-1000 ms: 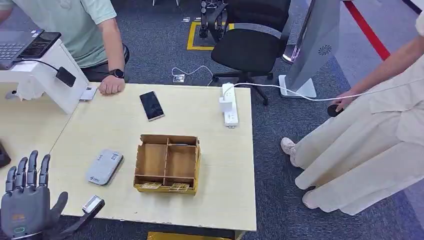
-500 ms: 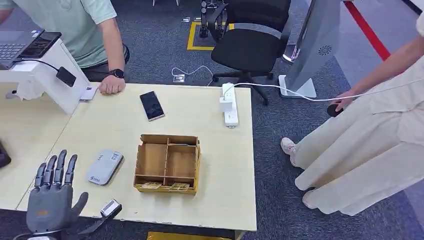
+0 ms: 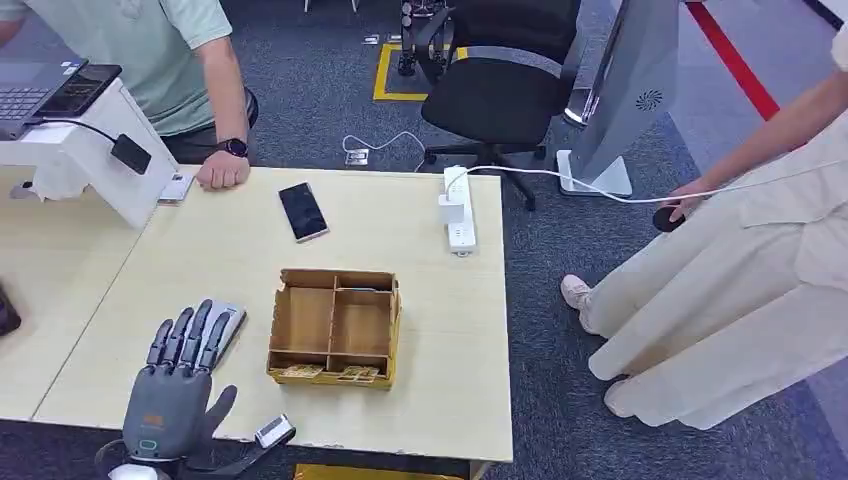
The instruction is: Pass the card to the sensor for recognition and then transmit it.
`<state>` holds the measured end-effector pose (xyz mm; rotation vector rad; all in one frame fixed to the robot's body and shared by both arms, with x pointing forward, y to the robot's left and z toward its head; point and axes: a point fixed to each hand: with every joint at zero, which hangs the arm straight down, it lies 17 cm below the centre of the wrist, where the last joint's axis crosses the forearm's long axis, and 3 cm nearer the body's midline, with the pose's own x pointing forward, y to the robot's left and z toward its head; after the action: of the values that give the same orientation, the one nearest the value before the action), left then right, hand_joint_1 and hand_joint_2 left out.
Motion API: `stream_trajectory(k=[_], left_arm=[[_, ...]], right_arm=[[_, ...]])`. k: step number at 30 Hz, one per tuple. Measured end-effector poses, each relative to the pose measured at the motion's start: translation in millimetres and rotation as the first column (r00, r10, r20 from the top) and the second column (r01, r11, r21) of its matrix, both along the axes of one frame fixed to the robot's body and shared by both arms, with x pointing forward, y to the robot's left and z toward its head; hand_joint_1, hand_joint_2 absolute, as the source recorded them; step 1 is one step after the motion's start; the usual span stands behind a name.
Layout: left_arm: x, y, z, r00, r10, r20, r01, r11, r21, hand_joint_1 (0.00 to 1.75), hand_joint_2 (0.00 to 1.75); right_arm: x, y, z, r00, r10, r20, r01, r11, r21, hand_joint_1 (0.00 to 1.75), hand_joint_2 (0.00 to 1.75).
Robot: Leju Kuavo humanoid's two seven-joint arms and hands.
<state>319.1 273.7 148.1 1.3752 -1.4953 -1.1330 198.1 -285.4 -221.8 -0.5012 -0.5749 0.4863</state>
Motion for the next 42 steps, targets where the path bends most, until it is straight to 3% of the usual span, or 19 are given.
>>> stream_trajectory(k=[7, 20, 28, 31, 34, 42], left_arm=[[-5, -37, -13, 0.996, -0.088, -0.032, 0.088, 0.996, -0.014, 0.0, 1.75], [-4, -70, -20, 0.985, -0.163, -0.05, 0.163, 0.986, -0.021, 0.0, 1.75], [-4, -71, -20, 0.985, -0.166, -0.049, 0.165, 0.986, -0.022, 0.0, 1.75], [-4, -86, -21, 0.98, -0.19, -0.054, 0.188, 0.982, -0.029, 0.0, 1.75], [4, -111, -24, 0.957, -0.286, -0.042, 0.286, 0.958, -0.013, 0.0, 1.75], [12, -124, -30, 0.95, -0.309, -0.048, 0.309, 0.951, -0.021, 0.0, 1.75]], right_arm=[[1, -1, 1, 1.0, -0.006, 0.003, 0.006, 1.0, -0.004, 0.0, 1.75], [1, -1, 0, 1.0, -0.013, 0.001, 0.013, 1.0, -0.003, 0.0, 1.75], [1, -1, 0, 1.0, -0.013, 0.001, 0.013, 1.0, -0.003, 0.0, 1.75], [2, -1, 1, 1.0, -0.02, 0.003, 0.02, 1.0, -0.001, 0.0, 1.75], [9, 0, 3, 1.0, -0.019, 0.015, 0.019, 1.0, -0.001, 0.0, 1.75], [12, 1, 4, 1.0, -0.011, 0.019, 0.011, 1.0, -0.002, 0.0, 1.75]])
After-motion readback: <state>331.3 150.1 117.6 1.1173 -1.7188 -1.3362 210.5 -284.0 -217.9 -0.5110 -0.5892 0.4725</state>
